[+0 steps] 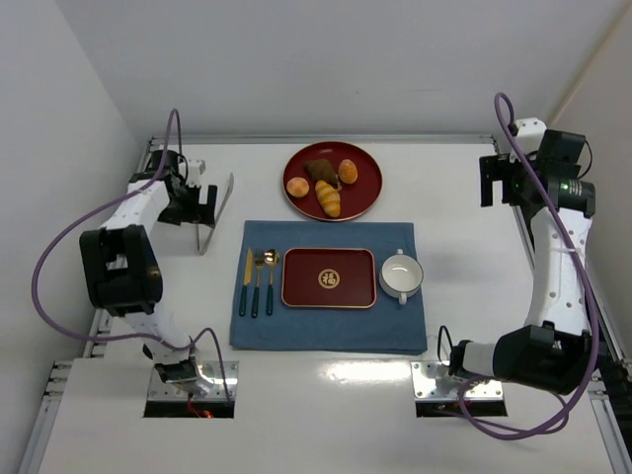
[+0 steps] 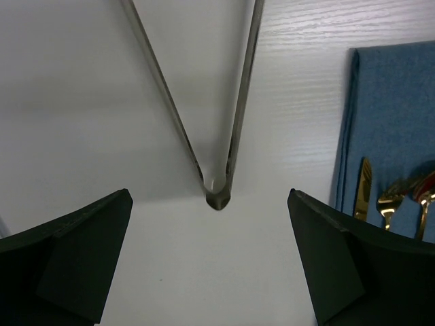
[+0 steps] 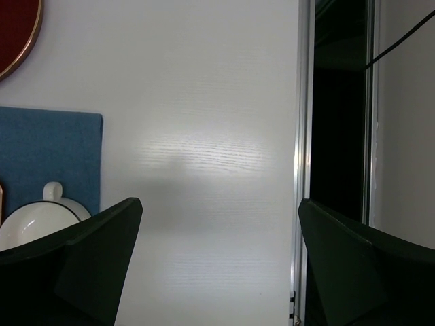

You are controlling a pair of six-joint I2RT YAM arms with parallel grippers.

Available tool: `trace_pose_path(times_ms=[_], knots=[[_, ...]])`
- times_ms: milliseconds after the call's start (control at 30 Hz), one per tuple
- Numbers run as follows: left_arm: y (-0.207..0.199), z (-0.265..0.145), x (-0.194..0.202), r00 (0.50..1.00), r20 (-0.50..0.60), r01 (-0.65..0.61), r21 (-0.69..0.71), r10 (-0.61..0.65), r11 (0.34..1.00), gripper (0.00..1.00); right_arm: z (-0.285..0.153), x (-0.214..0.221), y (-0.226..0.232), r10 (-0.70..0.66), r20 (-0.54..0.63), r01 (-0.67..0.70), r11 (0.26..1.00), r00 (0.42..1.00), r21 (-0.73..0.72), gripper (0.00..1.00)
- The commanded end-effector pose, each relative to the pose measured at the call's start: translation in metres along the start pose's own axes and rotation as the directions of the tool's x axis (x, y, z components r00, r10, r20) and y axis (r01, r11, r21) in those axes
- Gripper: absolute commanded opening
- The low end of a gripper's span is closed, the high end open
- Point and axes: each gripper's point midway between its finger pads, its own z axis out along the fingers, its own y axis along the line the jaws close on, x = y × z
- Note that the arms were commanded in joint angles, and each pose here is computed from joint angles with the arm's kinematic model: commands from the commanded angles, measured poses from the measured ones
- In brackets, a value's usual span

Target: Place the bread

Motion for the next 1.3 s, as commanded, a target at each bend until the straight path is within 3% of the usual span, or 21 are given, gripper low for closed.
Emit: trace_pose_path(times_ms=[0,200,467,767,967,1100,1233,1267], knots=[[0.002,0.014,-0.026,0.999,0.043,-0.031,-0.012,0.031,0.999,1.00,-0.005,-0.001,-0.007,-0.019,0.018,0.019,0.999,1.000,0.038,1.00],[0.005,0.050,-0.021,0.999,-0.027,-0.023,-0.019,0.023,1.000,1.00,-0.004,0.005,-0.013,-0.037,-0.005,0.038,0.997,0.999,0.071,1.00],[0.015,0.080,-0.037,0.999,-0.037,0.004,-0.043,-0.006,0.999,1.00,0.005,-0.003,-0.023,-0.031,-0.015,0.032,0.996,0.999,0.084,1.00],[0.015,0.105,-0.021,0.994,-0.110,0.001,-0.028,-0.004,1.000,1.00,0.006,-0.003,-0.030,-0.023,-0.030,0.026,0.994,0.999,0.105,1.00],[0.016,0.113,-0.014,0.990,-0.140,0.011,-0.037,-0.016,0.999,0.92,0.006,-0.004,-0.034,-0.018,-0.024,0.021,0.993,1.000,0.115,1.00],[0.019,0.122,-0.001,0.983,-0.183,0.011,-0.050,-0.020,0.999,0.54,0.005,-0.002,-0.037,-0.012,-0.025,0.015,0.992,1.000,0.122,1.00],[0.017,0.124,0.000,0.977,-0.212,-0.007,-0.049,-0.004,0.999,0.00,-0.001,-0.003,-0.036,-0.014,-0.014,0.015,0.992,1.000,0.127,1.00],[0.017,0.120,-0.001,0.977,-0.211,-0.017,-0.047,0.007,0.999,0.00,-0.001,-0.003,-0.036,-0.014,-0.014,0.015,0.992,1.000,0.127,1.00]])
